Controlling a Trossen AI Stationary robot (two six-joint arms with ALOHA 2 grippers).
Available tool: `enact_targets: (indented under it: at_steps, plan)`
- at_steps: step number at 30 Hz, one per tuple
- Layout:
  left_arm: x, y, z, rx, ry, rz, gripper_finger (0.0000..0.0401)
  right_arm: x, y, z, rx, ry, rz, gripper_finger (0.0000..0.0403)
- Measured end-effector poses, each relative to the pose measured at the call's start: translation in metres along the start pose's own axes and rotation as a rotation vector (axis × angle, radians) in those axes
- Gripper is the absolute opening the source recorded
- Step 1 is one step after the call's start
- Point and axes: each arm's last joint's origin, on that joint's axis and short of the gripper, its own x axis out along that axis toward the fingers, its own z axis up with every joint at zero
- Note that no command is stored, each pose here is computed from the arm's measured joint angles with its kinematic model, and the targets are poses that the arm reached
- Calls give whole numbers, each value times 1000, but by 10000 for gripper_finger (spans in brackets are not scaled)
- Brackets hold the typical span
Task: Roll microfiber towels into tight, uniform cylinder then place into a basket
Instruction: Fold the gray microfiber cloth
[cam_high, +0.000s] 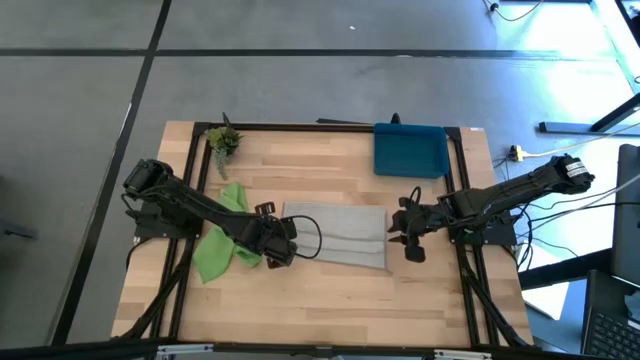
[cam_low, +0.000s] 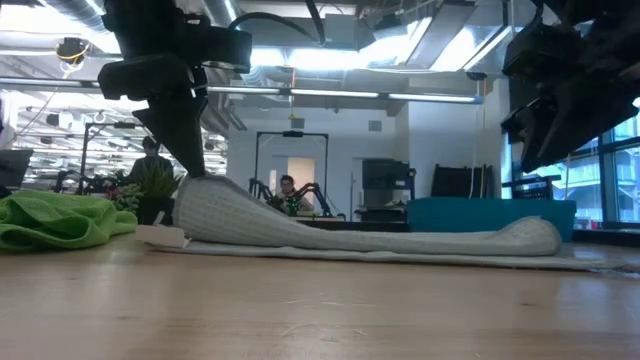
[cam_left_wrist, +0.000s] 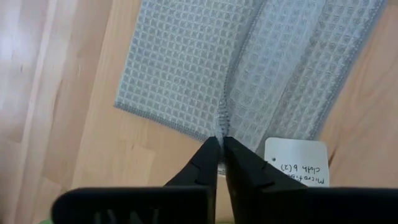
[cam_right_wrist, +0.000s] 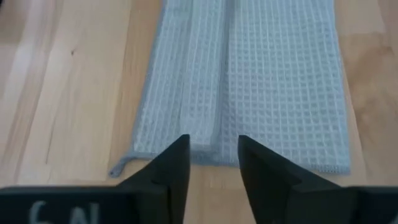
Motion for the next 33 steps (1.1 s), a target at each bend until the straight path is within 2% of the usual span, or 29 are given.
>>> enact_targets:
  at_steps: [5, 8, 12, 15, 18, 22, 25, 33]
  plan:
    - [0, 0, 0, -2, -5, 1, 72, 0, 1, 4, -4, -41, 10, 170]
    - [0, -1, 1, -8, -14, -13, 86, 0, 1, 4, -11, -44, 11, 178]
    - [0, -3, 2, 54, -23, -21, 86, 0, 1, 5, -28, -49, 11, 180]
    - [1, 1, 6, 40, -67, 34, 82, 0, 1, 6, -27, -61, 12, 180]
    - [13, 2, 15, 27, -85, 24, 77, 0, 1, 7, -26, -70, 14, 180]
    - [28, 2, 17, 169, -53, 70, 72, 0, 2, 8, -26, -78, 16, 180]
    - [35, 9, 19, 173, -40, 123, 71, 0, 2, 8, -26, -79, 16, 180]
    - [41, 21, 22, 153, 46, 19, 71, 0, 2, 8, -26, -80, 16, 180]
